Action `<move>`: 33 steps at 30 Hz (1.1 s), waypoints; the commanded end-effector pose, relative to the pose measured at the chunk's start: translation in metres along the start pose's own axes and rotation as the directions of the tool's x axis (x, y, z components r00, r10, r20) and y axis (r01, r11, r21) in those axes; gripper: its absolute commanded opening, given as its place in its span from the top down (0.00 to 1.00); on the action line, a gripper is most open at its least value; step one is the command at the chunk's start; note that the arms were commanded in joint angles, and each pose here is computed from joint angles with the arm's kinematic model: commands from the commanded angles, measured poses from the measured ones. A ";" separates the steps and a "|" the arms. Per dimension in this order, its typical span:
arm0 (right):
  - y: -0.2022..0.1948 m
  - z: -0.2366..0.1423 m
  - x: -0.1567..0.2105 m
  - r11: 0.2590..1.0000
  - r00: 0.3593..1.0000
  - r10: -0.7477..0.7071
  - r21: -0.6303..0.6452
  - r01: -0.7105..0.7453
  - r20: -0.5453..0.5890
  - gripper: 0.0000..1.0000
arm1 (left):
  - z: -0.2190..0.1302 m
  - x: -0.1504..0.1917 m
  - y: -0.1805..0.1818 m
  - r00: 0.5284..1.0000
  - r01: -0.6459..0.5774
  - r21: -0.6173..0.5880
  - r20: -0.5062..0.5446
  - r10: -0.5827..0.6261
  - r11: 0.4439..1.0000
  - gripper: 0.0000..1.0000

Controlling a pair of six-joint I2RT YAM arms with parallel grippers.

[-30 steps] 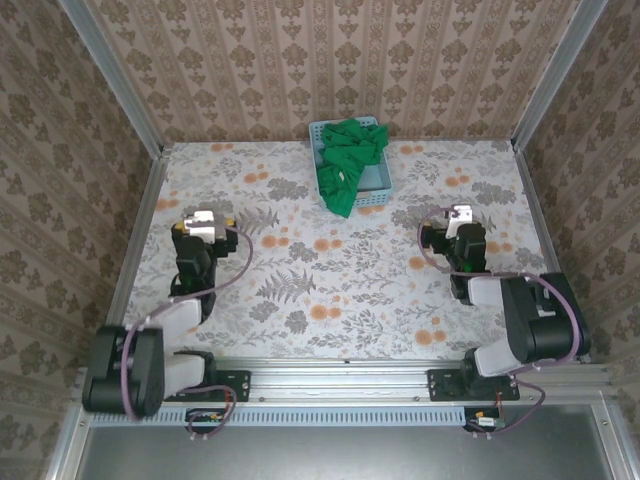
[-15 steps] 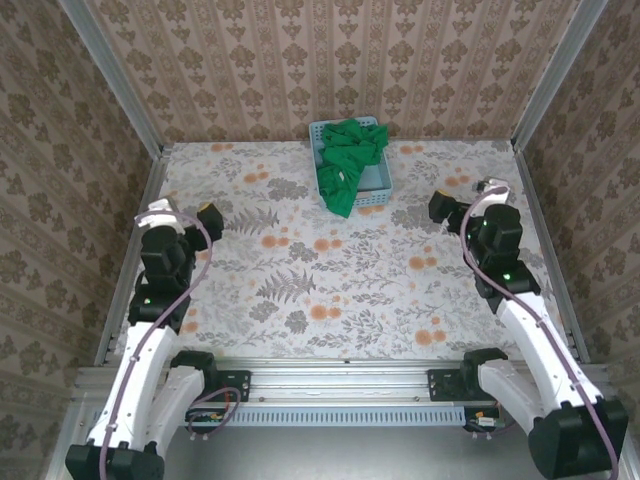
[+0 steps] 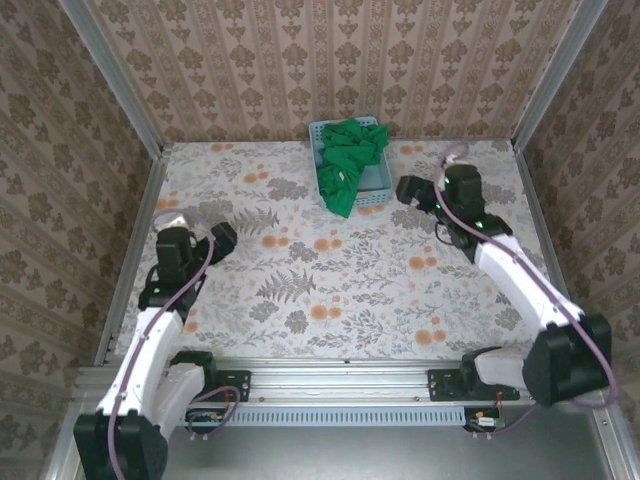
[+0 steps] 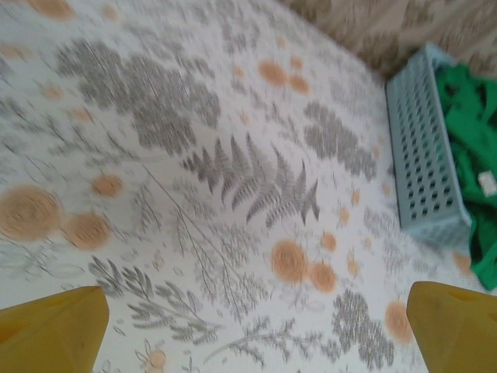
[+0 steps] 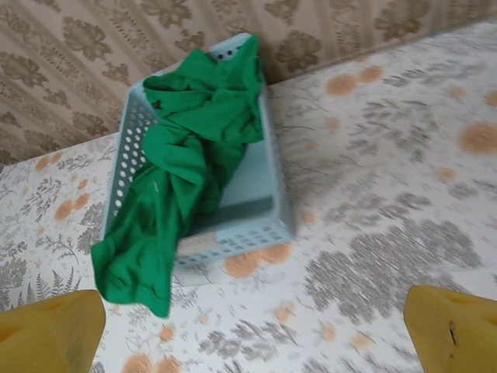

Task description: Fold the inside-out t-shirt

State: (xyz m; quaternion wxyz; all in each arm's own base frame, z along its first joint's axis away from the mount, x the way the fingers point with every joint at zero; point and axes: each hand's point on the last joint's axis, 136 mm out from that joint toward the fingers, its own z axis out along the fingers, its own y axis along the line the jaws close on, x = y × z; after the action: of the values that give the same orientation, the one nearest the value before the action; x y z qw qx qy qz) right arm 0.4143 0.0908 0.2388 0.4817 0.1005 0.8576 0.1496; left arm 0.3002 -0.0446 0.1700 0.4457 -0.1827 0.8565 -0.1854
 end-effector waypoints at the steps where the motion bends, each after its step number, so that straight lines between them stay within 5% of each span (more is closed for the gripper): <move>1: 0.013 0.035 0.007 0.992 0.993 -0.091 0.076 0.097 -0.075 0.00 | 0.001 -0.003 -0.029 0.998 -0.059 0.088 0.004 0.059 0.994 0.00; 11: 0.064 0.153 0.030 0.953 0.948 -0.230 0.146 0.266 -0.221 0.00 | 0.012 0.023 -0.047 0.985 -0.158 0.117 -0.048 0.164 0.981 0.00; 27: 0.077 0.247 0.062 0.928 0.912 -0.250 0.187 0.321 -0.326 0.00 | 0.017 0.041 -0.050 0.983 -0.151 0.168 -0.075 0.165 0.974 0.00; 33: 0.074 0.267 0.082 0.936 0.906 -0.208 0.193 0.293 -0.368 0.08 | 0.016 0.039 -0.052 0.983 -0.152 0.169 -0.074 0.167 0.974 0.00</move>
State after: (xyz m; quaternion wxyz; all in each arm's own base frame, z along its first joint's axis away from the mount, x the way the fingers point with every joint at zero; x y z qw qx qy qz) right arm 0.6147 0.2308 0.0893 0.3634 0.0156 0.9314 0.0081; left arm 0.2986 -0.1063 0.1544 0.4279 -0.0803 0.8731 -0.2193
